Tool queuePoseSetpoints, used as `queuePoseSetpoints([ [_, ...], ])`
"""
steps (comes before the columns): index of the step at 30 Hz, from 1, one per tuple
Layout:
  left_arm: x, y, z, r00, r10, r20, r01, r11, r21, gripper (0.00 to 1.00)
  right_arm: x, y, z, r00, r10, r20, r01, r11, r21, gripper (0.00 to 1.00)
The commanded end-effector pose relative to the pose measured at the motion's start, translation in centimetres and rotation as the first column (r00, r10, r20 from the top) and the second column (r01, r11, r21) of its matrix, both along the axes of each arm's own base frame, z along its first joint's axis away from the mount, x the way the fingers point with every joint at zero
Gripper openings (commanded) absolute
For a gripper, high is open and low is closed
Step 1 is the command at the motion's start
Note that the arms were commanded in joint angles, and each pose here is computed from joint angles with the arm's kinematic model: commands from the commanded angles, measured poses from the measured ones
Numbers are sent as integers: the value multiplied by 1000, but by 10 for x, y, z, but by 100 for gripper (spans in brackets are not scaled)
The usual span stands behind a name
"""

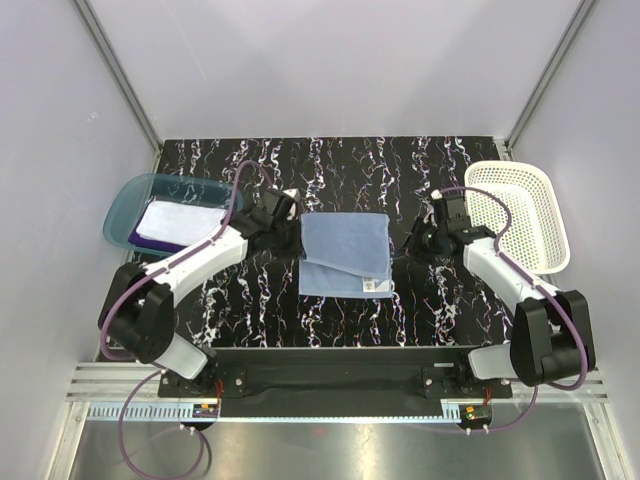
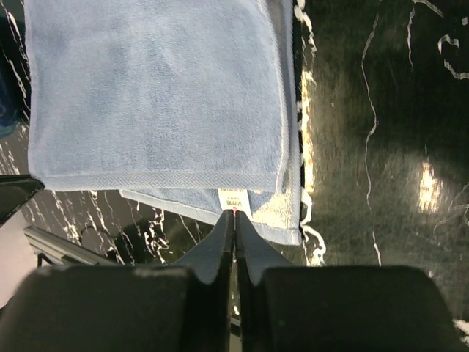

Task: Fold and stack the towels
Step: Fold the towel

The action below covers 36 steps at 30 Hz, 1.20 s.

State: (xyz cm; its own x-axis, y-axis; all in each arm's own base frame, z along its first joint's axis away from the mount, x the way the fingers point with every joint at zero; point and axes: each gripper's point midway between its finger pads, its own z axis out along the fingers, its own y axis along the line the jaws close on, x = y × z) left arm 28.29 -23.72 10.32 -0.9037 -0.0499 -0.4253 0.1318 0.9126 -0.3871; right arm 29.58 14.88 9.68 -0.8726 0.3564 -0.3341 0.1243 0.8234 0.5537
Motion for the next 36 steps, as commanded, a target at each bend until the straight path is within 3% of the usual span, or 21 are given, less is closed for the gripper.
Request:
queuePoseSetpoints([
  [1,-12,-5,-6,999,-49,-15,48,998,-39,0,-13,-4,-10,1000,-15,-12,15,1000,-18,15],
  [4,-15,-7,-26,997,-53,-60,50,998,-39,0,-10,-2,-15,999,-33,-24,33,999,-11,25],
  [13,-20,-4,-57,994,-52,-99,51,999,-12,0,-13,3,-50,994,-23,-105,15,996,-85,34],
  [27,-21,-5,-61,993,-59,-100,58,998,-18,0,-1,2,-72,994,-6,-112,-14,983,-181,31],
  [36,-18,-6,-59,994,-59,-95,58,998,-15,0,1,11,-76,994,22,-107,-39,987,-156,29],
])
